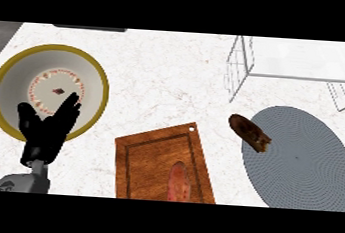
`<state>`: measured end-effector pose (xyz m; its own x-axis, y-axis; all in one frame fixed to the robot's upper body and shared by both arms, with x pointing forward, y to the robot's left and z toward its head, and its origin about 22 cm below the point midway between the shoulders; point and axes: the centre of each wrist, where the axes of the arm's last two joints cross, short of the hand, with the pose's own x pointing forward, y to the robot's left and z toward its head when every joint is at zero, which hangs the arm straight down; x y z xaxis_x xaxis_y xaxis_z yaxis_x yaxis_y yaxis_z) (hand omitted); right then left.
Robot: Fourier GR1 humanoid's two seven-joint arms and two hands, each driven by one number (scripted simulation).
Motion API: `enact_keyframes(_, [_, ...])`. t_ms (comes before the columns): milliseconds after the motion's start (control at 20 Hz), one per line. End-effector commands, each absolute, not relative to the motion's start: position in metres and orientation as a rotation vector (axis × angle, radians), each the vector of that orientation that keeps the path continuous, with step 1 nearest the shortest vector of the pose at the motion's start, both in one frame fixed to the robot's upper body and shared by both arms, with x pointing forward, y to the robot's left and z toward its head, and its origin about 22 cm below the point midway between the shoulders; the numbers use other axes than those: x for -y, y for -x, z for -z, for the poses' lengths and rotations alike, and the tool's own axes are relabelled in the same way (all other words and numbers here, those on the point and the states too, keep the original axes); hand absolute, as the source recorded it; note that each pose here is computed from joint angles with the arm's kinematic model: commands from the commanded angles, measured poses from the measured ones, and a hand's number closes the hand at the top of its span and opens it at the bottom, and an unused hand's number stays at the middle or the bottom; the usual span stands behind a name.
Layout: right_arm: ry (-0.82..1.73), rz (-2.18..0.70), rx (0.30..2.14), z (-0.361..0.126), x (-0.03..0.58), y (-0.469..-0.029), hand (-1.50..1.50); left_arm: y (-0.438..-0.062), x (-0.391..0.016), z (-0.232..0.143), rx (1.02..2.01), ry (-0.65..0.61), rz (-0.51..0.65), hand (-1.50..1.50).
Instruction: Pick the lemon from the placemat and place it in the tiered shelf
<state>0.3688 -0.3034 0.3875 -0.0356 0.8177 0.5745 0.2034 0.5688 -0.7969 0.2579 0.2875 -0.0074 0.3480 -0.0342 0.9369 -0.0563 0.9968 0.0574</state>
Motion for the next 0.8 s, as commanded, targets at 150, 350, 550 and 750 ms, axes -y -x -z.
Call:
enact_keyframes(150, [0.935, -0.636, 1.559, -0.359, 0.311, -0.401, 1.50, -0.244, -0.293, 0.024, 1.124, -0.069, -0.027, 0.00])
enact_keyframes(350, [0.955, -0.616, 1.562, -0.352, 0.312, -0.418, 1.50, -0.260, -0.289, 0.016, 1.132, -0.086, -0.032, 0.00])
enact_keyframes(550, [0.963, -0.631, 1.583, -0.348, 0.315, -0.428, 1.50, -0.257, -0.275, 0.020, 1.136, -0.064, -0.018, 0.00])
enact_keyframes(750, [0.897, -0.641, 1.627, -0.342, 0.327, -0.432, 1.50, -0.246, -0.283, 0.025, 1.115, -0.084, -0.025, 0.00])
